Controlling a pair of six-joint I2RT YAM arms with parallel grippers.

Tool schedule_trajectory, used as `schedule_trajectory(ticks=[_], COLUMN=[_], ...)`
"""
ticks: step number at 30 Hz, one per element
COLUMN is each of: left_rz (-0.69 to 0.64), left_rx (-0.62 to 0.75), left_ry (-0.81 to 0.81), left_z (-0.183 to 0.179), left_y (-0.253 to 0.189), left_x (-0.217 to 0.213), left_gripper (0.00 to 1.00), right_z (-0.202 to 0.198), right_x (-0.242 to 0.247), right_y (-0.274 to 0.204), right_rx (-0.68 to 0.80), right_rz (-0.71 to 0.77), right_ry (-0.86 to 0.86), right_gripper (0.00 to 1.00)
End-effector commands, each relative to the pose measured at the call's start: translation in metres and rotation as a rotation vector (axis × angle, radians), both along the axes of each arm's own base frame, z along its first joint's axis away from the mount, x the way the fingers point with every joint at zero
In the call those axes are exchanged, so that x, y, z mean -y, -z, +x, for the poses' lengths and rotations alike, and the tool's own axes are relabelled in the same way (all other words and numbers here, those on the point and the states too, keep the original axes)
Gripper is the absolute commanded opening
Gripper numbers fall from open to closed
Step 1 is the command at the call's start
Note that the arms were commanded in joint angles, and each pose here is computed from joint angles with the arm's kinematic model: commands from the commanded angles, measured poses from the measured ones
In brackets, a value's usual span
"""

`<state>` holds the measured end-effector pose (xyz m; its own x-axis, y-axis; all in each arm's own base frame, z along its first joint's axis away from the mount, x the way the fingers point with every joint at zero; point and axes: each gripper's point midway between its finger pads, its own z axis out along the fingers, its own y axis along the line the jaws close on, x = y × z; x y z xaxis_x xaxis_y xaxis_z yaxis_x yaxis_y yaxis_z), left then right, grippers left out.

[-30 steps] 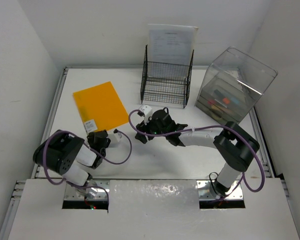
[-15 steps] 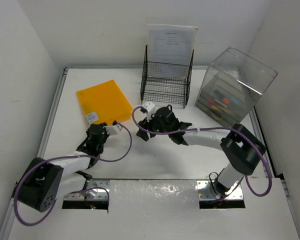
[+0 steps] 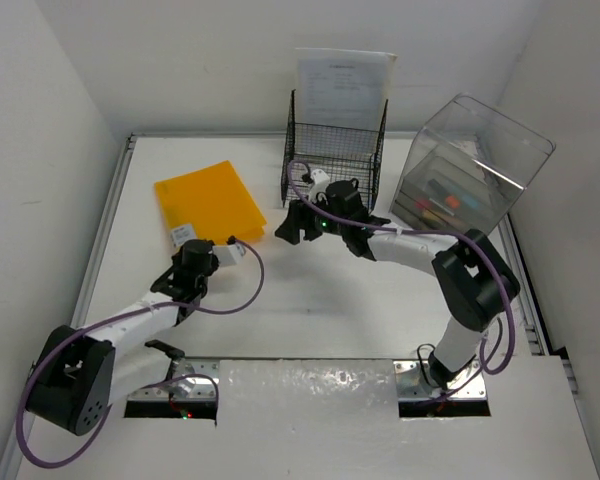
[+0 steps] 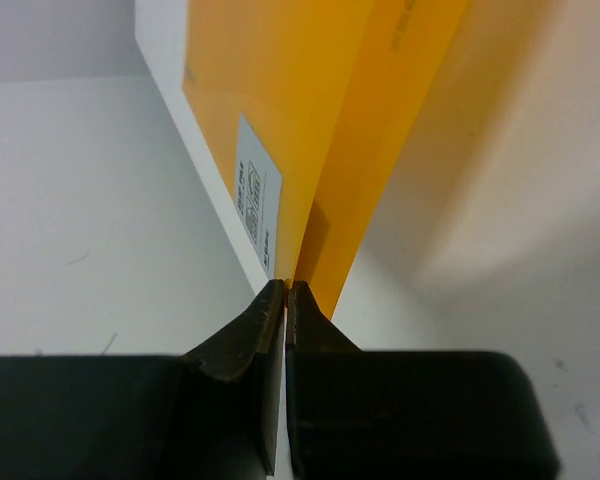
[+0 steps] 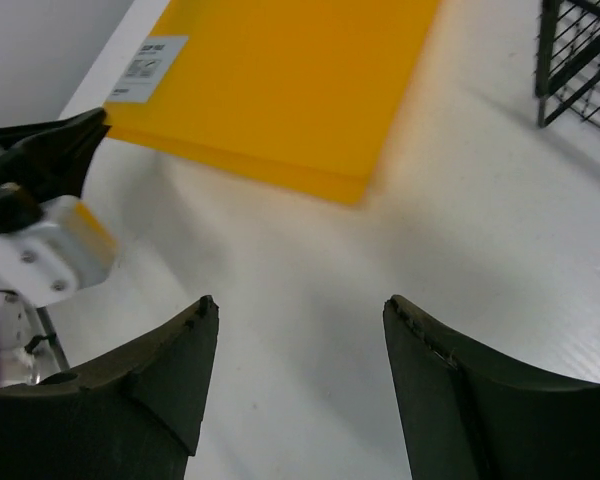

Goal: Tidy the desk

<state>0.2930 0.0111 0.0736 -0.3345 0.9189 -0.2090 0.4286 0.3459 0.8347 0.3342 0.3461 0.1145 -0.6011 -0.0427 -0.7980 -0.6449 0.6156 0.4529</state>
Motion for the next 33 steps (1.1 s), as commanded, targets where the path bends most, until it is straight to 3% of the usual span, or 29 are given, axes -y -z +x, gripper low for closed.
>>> schedule_trajectory(ticks=[1, 3, 9, 13, 17, 26, 33], left_rz=[-0.009, -0.001, 0.021, 0.017, -0.018, -0.049, -0.076], left_rx=[0.043, 0.06, 0.063, 0.098, 0.113, 0.084, 0.046], left_ry=[-0.023, -0.029, -0.029, -0.019, 0.001, 0.069, 0.145], left_z=[0.01, 0.013, 0.016, 0.019, 0.022, 0.012, -0.001], left_y=[-0.037, -0.054, -0.086, -0.119, -0.151, -0.176, -0.193], left_x=[0.001, 0.001, 0.0, 0.001, 0.007, 0.015, 0.023], left_gripper=[0.0, 0.0, 0.0, 0.0, 0.0, 0.0, 0.0], right_z=[0.016, 0.013, 0.011, 0.009, 0.011, 0.041, 0.061], right_x=[-0.019, -0.02, 0.007, 0.004, -0.011, -0.048, -0.074], right_y=[-0.037, -0.033, -0.035, -0.043, -0.058, -0.059, -0.095], right_rx=[0.076, 0.145, 0.565, 0.757, 0.924, 0.959, 1.002], right_rz=[0.101, 0.058, -0.15, -0.187, -0.125, -0.092, 0.029], right_ry=[-0.036, -0.106, -0.249, -0.34, -0.39, -0.474, -0.456], right_gripper=[0.66, 0.67, 0.72, 0.76, 0.81, 0.81, 0.82])
